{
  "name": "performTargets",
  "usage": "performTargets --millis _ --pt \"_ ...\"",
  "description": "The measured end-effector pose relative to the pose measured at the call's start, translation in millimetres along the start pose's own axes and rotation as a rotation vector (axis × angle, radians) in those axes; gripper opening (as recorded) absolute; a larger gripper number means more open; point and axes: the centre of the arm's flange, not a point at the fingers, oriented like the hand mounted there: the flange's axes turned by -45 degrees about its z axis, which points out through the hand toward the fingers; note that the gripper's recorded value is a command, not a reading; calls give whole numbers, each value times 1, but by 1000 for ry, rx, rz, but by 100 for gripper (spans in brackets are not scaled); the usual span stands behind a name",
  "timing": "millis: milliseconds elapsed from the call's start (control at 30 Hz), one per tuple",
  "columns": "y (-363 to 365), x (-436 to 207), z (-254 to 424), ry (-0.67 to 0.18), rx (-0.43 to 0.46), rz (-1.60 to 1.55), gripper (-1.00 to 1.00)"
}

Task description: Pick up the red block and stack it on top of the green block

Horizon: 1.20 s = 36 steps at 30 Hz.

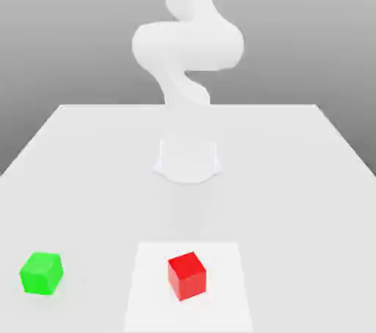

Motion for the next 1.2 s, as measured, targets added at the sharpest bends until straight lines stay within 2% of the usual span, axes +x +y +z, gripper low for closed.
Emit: performTargets --millis 300,500,667,733,867,900,1200 --pt "0 -73 197 -303 58 -162 0" --pt "-3 -161 294 -499 102 -270 0" --pt "-4 -249 351 -661 143 -362 0" --pt "-4 -274 368 -694 150 -380 0" --pt "-4 -306 400 -704 153 -386 0" --pt "-4 -313 407 -704 154 -385 -100" --pt "-4 -303 397 -705 154 -386 -100"
